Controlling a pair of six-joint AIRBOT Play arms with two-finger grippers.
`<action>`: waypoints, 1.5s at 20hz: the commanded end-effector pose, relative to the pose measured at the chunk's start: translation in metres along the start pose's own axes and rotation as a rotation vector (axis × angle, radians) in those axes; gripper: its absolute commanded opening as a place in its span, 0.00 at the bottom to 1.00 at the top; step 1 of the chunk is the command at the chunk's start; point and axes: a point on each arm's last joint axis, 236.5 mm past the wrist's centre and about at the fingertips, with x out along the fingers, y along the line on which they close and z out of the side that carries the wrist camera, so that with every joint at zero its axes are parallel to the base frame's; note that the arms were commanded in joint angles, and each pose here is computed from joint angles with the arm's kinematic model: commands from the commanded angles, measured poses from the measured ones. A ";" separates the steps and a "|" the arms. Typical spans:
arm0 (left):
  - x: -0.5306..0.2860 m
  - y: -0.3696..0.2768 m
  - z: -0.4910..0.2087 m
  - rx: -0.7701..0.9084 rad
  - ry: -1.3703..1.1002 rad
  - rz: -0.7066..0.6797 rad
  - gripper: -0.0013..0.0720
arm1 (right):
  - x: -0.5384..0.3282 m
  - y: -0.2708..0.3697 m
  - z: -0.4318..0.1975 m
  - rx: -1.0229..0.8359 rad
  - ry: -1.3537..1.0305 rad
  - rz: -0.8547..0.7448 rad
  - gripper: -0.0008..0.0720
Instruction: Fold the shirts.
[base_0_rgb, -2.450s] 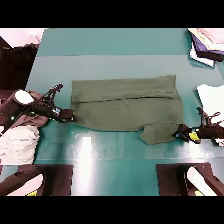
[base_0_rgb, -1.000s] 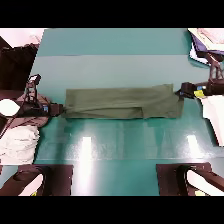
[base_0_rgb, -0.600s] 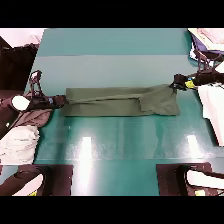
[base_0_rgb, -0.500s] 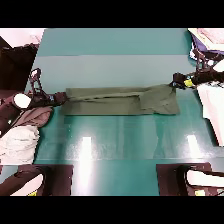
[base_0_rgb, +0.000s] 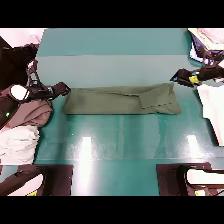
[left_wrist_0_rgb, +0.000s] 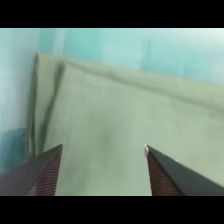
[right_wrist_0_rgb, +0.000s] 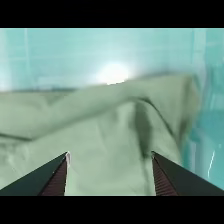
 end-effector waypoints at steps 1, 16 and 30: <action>-0.006 -0.007 -0.028 0.042 0.140 -0.016 0.82 | -0.014 -0.033 -0.032 0.030 0.154 0.023 0.81; -0.015 -0.016 -0.066 0.008 0.307 -0.055 0.06 | 0.073 -0.039 -0.066 0.153 0.354 0.415 0.81; 0.011 -0.088 -0.078 0.096 0.355 -0.172 0.04 | 0.035 0.019 -0.044 -0.147 0.224 0.429 0.03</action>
